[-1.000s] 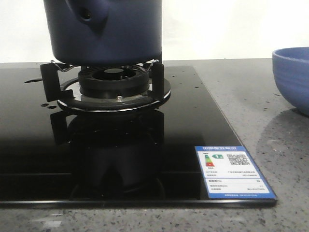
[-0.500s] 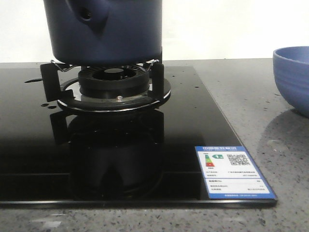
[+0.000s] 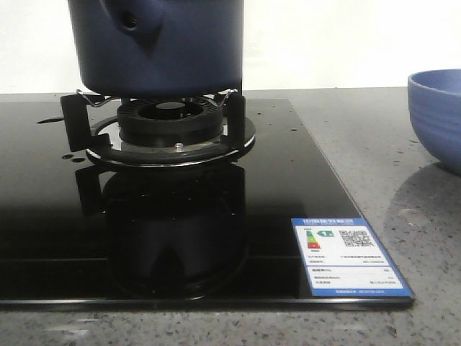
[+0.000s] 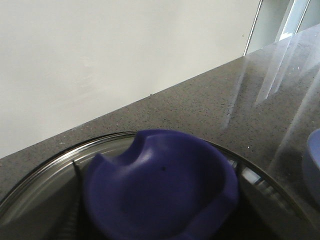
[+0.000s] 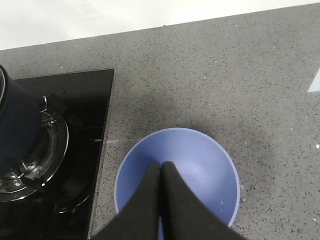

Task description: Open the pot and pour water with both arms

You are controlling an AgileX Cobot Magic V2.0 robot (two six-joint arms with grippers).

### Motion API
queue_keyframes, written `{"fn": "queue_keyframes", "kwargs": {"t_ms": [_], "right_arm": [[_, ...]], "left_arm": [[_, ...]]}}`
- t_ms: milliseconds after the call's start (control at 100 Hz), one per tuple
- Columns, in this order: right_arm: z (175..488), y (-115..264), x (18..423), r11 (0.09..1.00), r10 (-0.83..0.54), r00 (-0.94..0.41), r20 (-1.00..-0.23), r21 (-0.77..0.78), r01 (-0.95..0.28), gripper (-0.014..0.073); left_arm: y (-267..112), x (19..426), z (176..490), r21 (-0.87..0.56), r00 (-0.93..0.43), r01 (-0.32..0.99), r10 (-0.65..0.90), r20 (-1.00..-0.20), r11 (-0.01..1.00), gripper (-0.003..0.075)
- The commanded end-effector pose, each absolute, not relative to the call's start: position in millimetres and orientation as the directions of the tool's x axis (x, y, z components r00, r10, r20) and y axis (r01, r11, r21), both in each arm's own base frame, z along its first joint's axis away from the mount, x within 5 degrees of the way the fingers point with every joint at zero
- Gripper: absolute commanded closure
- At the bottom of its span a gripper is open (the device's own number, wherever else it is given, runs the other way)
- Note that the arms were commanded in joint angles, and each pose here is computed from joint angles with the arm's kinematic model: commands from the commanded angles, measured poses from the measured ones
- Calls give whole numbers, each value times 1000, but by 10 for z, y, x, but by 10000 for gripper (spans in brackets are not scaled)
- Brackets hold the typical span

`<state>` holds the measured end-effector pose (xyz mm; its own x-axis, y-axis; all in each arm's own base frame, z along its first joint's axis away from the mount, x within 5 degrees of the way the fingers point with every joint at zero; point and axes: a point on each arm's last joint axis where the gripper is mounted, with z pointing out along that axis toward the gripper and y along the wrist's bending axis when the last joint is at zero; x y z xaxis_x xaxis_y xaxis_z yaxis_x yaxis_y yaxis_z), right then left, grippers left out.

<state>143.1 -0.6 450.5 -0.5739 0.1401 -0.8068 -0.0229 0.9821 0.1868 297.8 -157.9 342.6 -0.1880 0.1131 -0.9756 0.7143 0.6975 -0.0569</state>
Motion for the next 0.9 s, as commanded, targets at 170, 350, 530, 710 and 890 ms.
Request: {"fn": "queue_keyframes", "kwargs": {"t_ms": [170,350,530,710,890], "right_arm": [[4653,15,1406,981,145,-491,-859,190,-43,659],[4657,13,1409,981,145,-486,-862,190,-43,659],[4684,36,1427,987,86,-451,-888,139,-86,659],[4621,143,1407,980,1,-421,-907,85,-180,658],[4355,174,1311,978,-23,-387,-922,59,-198,658]], "left_arm": [[-1582,2943,3638,-55,-134,714,59,-989,698,421],[-1559,2942,3662,-59,-133,696,49,-990,716,230],[-1483,2754,3921,-42,-66,697,6,-998,716,222],[-1333,2434,4269,-7,30,683,-38,-999,730,228],[-1191,2213,4393,37,84,644,-22,-996,764,243]]}}
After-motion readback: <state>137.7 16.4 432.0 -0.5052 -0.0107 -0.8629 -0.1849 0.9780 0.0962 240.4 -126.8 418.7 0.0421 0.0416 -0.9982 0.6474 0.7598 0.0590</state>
